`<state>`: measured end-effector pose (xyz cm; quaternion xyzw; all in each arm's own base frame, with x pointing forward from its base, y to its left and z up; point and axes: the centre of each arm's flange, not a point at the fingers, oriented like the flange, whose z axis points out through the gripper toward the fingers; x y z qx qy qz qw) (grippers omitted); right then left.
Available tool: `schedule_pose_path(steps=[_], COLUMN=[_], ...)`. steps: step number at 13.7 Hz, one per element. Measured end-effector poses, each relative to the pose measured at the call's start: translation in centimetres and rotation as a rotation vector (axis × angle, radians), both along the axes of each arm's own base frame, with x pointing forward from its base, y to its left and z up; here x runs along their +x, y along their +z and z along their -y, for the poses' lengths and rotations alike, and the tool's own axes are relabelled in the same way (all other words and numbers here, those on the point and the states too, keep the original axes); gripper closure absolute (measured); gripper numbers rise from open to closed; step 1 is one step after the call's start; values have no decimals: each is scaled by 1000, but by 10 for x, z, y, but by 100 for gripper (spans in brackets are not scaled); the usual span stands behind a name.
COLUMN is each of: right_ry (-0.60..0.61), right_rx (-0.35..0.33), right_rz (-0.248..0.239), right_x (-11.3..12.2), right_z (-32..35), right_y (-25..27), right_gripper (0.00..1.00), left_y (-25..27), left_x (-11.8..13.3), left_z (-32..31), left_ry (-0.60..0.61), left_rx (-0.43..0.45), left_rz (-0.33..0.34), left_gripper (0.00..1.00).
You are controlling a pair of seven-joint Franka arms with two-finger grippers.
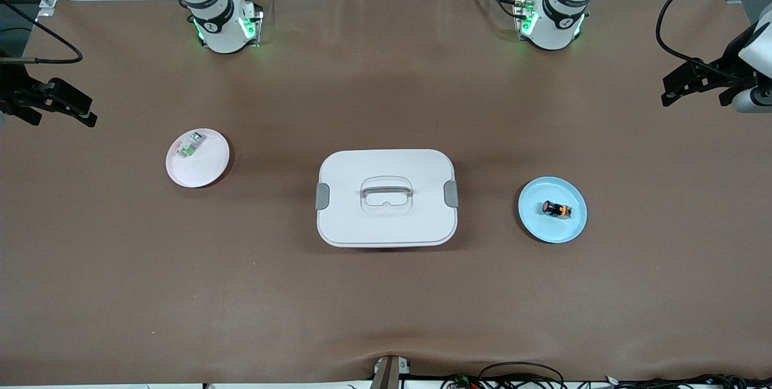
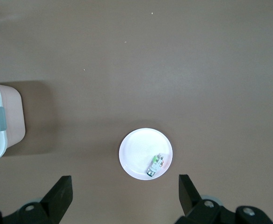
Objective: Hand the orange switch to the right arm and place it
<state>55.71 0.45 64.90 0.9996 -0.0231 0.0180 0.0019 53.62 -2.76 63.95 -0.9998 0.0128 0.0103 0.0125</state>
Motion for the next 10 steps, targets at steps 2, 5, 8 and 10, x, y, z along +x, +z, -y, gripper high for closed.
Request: schedule_pose_path(steps=[2,5,8,10], right_ry=[-1,0,1,2], right_rx=[-5,-8,-9,-13], right_rz=[-1,3,17,17], right_x=[0,0,2,2], right_z=[1,1,0,0], right_y=[-1,0,1,1], right_gripper=[0,0,0,0], left_y=[-5,-20,-45,-64], left_x=[1,3,7,11], left_z=[0,0,1,2], left_ry=[0,-1,-3,-6], left_rx=[0,1,1,0], left_rz=[-10,-34,-43,-34], left_gripper=[0,0,0,0])
